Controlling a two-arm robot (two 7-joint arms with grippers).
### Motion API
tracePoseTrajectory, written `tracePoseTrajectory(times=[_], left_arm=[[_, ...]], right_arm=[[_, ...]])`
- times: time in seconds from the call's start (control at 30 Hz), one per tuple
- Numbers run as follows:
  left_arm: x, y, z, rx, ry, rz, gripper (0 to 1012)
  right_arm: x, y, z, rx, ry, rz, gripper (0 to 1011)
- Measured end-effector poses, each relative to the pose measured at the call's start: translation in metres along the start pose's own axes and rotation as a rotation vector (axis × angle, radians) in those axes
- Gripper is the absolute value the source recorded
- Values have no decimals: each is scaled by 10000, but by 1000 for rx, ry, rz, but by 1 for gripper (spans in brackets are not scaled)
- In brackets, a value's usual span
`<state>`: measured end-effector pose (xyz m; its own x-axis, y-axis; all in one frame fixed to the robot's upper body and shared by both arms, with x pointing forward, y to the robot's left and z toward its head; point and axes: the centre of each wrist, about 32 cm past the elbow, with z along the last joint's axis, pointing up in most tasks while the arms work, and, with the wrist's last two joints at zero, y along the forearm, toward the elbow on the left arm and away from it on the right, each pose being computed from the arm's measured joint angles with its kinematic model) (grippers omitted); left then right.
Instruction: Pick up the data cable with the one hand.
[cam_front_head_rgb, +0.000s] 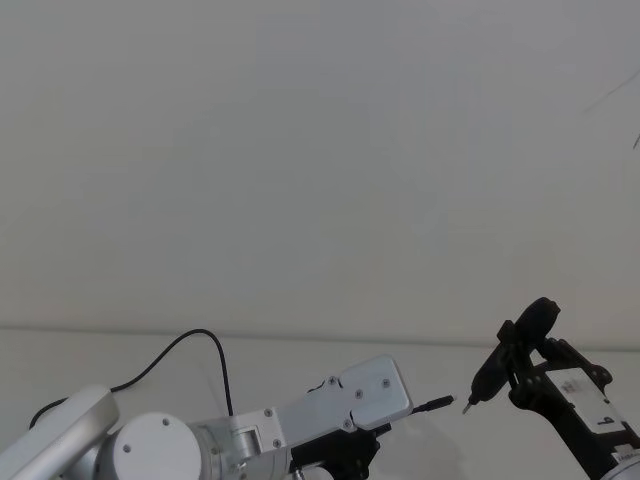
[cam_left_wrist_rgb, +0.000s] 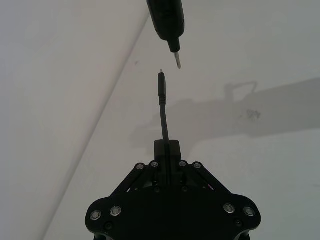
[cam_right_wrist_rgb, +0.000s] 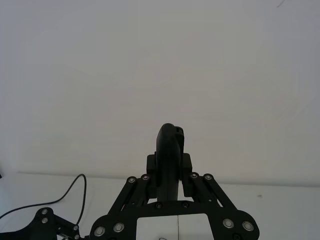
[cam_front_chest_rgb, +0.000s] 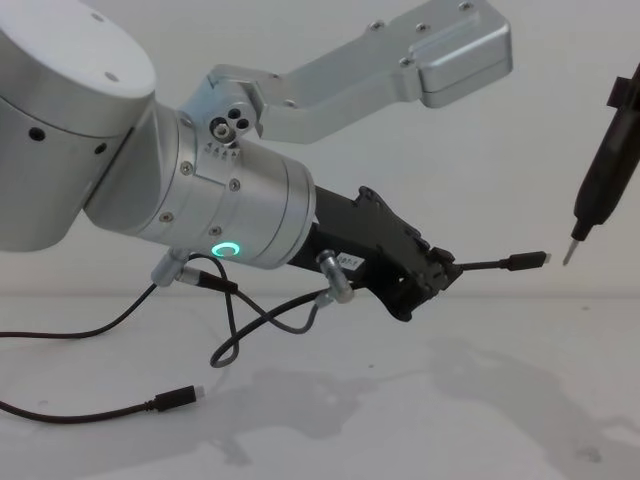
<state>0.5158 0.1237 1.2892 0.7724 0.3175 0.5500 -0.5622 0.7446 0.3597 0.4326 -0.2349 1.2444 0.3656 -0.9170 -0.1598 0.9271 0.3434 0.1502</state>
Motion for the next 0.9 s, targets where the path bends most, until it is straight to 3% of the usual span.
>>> tracePoseTrajectory(times=[0.9], left_arm=[[8, 3, 8, -4, 3, 4, 48]], right_arm=[[59, 207, -30, 22, -37, 2, 268]])
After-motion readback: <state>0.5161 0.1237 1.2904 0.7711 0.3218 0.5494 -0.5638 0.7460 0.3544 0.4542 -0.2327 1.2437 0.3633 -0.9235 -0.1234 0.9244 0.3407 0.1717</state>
